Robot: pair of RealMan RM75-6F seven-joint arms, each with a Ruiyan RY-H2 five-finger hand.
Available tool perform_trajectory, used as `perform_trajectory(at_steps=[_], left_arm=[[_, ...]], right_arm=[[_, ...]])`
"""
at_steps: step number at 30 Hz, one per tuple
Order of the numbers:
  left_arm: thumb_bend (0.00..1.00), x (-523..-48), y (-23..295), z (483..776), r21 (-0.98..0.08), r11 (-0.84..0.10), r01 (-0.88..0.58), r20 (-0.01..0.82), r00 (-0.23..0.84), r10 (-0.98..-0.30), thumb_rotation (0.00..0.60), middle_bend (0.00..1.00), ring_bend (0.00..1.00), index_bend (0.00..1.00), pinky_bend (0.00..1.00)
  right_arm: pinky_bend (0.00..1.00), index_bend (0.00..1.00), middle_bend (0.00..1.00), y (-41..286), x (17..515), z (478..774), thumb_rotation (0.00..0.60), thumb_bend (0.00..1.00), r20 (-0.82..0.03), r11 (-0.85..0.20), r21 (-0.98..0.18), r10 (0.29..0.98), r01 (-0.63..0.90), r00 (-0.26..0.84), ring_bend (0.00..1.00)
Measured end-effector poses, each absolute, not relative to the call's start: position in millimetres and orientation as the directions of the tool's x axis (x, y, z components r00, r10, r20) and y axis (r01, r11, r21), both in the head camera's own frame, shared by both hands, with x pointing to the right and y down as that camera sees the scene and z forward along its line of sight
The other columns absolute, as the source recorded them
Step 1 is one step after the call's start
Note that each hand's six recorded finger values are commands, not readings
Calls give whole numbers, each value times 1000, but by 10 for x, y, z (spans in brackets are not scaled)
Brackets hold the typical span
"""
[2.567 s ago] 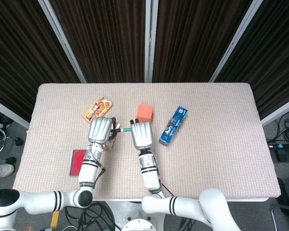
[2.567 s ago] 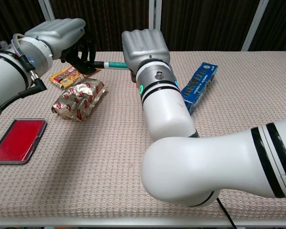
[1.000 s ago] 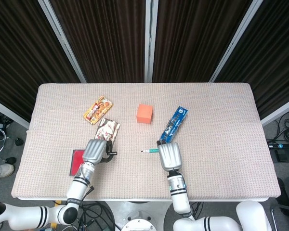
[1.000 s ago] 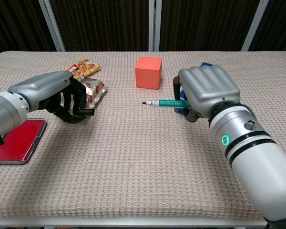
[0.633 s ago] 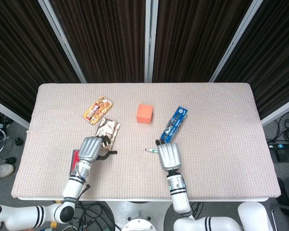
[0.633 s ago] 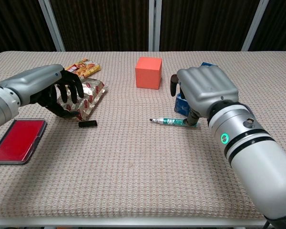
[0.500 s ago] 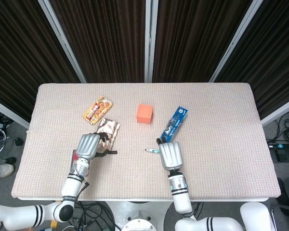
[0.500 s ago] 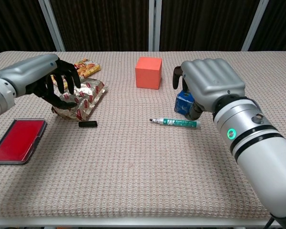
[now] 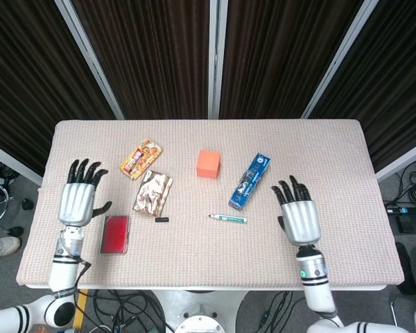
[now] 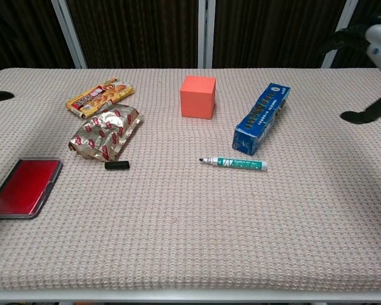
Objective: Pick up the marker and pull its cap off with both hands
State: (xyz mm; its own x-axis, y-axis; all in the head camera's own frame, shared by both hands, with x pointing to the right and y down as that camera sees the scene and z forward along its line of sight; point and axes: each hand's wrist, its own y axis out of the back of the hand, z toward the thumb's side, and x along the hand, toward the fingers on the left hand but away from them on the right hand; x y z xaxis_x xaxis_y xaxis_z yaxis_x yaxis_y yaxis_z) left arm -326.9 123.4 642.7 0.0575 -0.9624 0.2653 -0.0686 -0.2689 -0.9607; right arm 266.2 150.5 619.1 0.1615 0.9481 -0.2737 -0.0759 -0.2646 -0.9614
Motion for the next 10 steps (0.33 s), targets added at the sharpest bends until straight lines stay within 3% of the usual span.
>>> perform_trajectory(at_steps=[4, 10], left_arm=[[99, -3531, 1556, 6390, -961, -275, -11, 275, 12, -961, 600, 134, 52, 174, 35], [95, -3846, 2060, 6446, -940, -341, 21, 339, -62, -939, 600, 134, 52, 170, 35]], right_arm=[[0, 9, 59, 1744, 3068, 6171, 600, 39, -345, -332, -937, 928, -107, 139, 0], [0, 0, 23, 2033, 3461, 6335, 600, 36, -418, -416, -908, 906, -50, 58, 0]])
